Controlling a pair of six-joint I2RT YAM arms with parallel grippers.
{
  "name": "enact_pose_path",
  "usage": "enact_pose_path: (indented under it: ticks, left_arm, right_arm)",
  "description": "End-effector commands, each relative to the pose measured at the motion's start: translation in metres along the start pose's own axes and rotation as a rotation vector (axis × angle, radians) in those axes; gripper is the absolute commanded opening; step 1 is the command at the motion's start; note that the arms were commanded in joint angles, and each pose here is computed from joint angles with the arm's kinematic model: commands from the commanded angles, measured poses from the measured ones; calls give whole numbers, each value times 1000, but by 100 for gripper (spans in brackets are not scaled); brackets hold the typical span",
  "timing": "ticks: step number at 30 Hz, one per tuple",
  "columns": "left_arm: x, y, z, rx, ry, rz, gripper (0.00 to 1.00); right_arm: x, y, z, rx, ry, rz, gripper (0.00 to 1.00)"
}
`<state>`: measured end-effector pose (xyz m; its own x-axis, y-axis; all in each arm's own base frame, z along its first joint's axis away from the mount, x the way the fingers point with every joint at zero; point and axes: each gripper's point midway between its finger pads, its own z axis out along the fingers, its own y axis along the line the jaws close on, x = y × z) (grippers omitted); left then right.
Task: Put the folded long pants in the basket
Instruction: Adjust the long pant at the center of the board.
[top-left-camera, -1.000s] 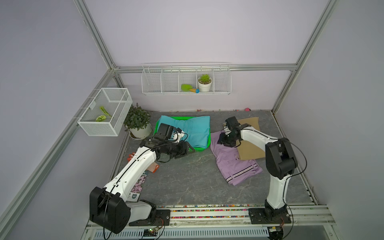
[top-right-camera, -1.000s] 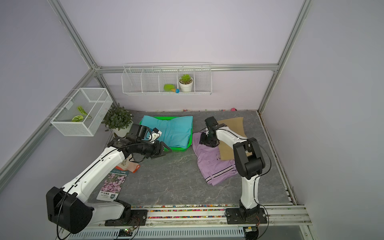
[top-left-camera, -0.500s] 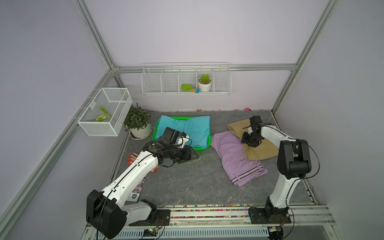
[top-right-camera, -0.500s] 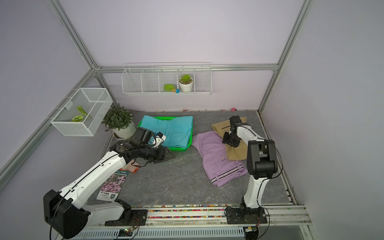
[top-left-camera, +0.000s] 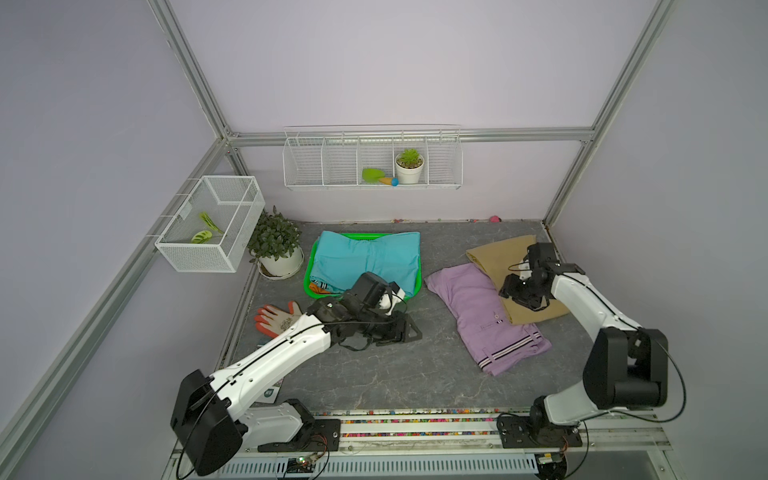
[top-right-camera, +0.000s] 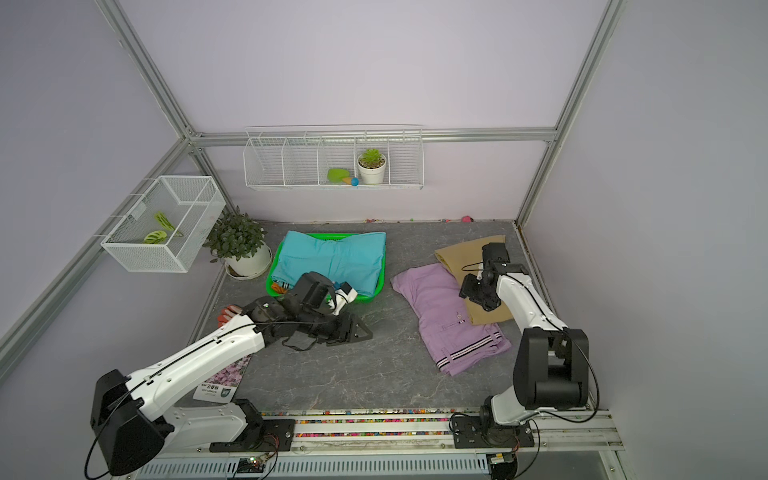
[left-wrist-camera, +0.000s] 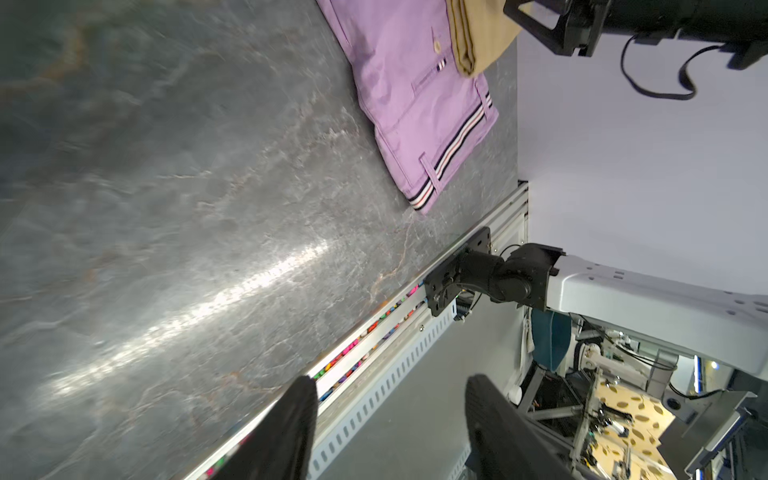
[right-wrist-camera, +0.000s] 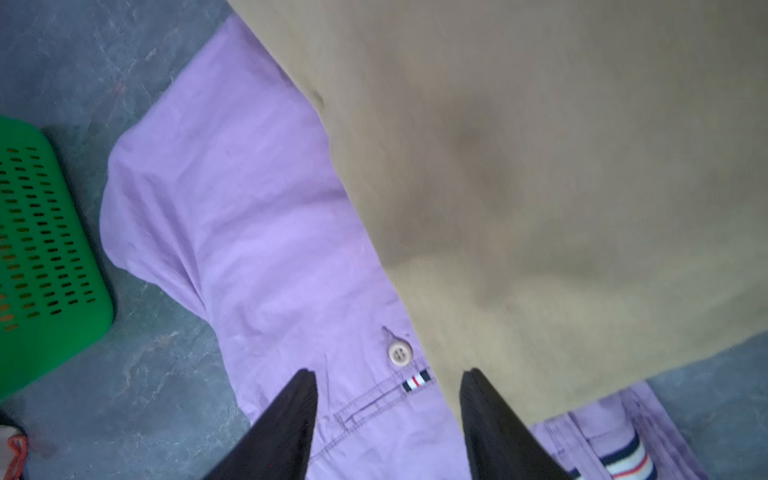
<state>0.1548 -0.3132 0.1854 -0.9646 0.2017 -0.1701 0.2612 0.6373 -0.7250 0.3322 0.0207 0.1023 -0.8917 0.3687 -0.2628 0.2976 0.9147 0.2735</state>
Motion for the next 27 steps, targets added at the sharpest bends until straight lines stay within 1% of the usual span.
enact_pose_path:
  ticks: [1, 4, 8, 10, 14, 19, 20, 22, 27]
  left_arm:
    - [-7, -22, 45, 61, -17, -22, 63]
    - [3, -45, 87, 102, 26, 8, 64]
    - [19, -54, 138, 104, 98, 12, 65]
    - [26, -56, 157, 108, 123, 13, 65]
    - [27, -60, 184, 123, 128, 10, 65]
    - [23, -47, 213, 118, 116, -46, 65]
    - [23, -44, 218, 121, 118, -79, 65]
    - [23, -45, 227, 139, 123, -92, 64]
    - [23, -32, 247, 109, 127, -123, 61]
  right_arm:
    - [14, -4, 2, -22, 6, 28, 61]
    - [21, -2, 3, -39, 24, 34, 61]
    - [20, -1, -2, -45, 11, 28, 61]
    - [19, -1, -4, -44, 3, 26, 61]
    - [18, -2, -5, -48, 6, 27, 61]
    - [20, -1, -2, -64, 9, 32, 61]
    - [21, 0, -1, -66, 11, 32, 61]
    - [21, 1, 0, -73, 14, 31, 61]
    - [19, 2, -4, -76, 0, 23, 61]
